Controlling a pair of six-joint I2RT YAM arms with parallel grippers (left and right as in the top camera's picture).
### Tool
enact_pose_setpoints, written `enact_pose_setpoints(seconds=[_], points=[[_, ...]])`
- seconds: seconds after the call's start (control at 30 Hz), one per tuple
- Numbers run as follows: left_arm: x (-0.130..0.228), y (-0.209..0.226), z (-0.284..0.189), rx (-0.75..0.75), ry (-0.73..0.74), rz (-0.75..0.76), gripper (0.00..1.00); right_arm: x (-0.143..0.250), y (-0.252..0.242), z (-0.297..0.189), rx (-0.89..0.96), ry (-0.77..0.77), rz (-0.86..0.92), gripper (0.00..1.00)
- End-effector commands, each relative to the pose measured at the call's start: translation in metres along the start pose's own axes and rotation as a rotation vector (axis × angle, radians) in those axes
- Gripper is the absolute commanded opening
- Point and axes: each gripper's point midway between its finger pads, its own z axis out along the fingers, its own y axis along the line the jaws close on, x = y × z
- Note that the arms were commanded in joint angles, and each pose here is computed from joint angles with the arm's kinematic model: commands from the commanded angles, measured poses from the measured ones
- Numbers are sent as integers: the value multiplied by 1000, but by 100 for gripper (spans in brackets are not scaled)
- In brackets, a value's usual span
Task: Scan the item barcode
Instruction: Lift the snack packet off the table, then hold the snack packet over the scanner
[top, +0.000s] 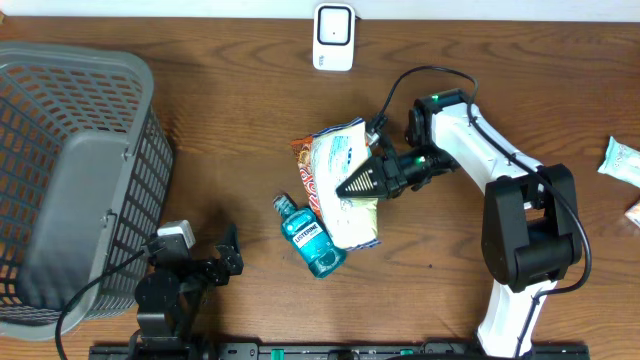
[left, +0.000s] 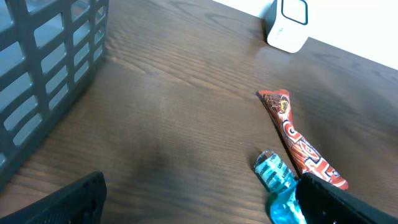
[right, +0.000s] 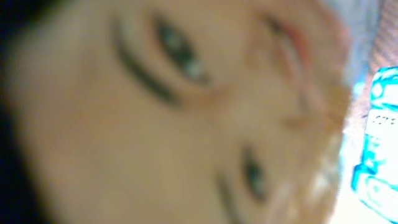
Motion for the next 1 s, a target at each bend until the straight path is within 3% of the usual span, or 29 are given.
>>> enact_pose_setpoints(seconds=[0.0, 0.2, 0.7, 0.87, 0.97], points=[[10, 1, 2, 4, 34, 10, 98, -1, 0, -1, 12, 11, -187, 1], [10, 1, 2, 4, 34, 10, 98, 1, 1, 5, 5, 24, -209, 1], [10, 1, 2, 4, 34, 10, 98, -2, 3, 5, -5, 10, 63, 1], [10, 1, 2, 4, 34, 10, 98, -8, -20, 2, 73, 44, -234, 2], [10, 1, 2, 4, 34, 10, 98, -30, -39, -2, 149, 25, -260, 2]])
